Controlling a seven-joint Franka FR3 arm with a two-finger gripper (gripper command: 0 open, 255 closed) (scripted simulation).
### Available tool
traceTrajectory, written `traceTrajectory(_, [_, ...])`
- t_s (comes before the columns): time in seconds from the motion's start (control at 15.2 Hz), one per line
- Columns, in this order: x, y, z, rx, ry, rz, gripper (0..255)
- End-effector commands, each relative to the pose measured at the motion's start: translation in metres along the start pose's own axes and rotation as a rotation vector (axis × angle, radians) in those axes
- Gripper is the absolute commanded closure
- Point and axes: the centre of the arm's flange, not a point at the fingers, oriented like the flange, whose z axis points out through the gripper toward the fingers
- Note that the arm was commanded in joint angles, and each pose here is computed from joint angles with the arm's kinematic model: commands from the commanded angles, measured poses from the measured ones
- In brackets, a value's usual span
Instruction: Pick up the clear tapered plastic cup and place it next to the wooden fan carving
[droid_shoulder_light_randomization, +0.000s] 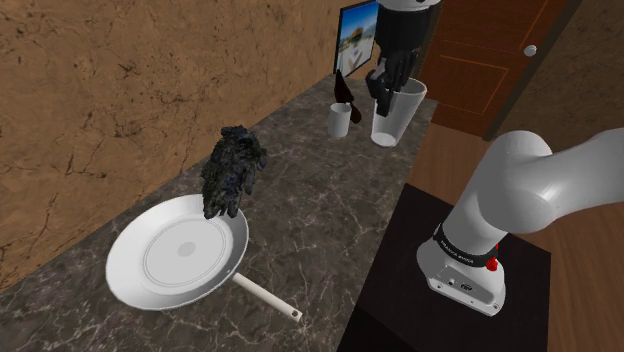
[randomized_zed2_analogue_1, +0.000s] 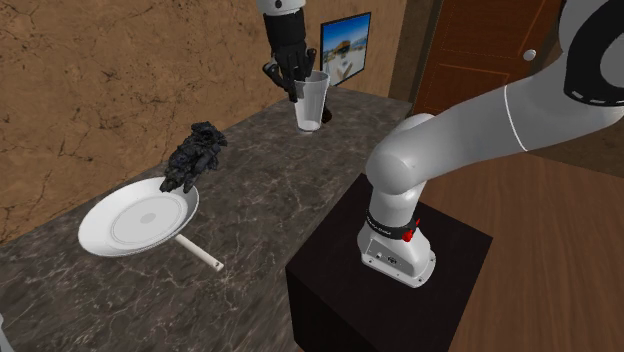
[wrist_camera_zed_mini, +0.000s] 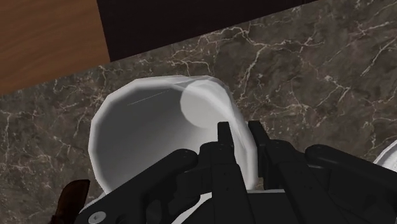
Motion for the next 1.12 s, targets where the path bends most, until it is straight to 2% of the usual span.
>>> traceTrajectory(0.0, [0.010,0.024,0.001,-0.001,0.001,-0.001,255])
traceTrajectory(1.06, [0.086,0.220,0.026,-0.001,0.001,-0.001,255])
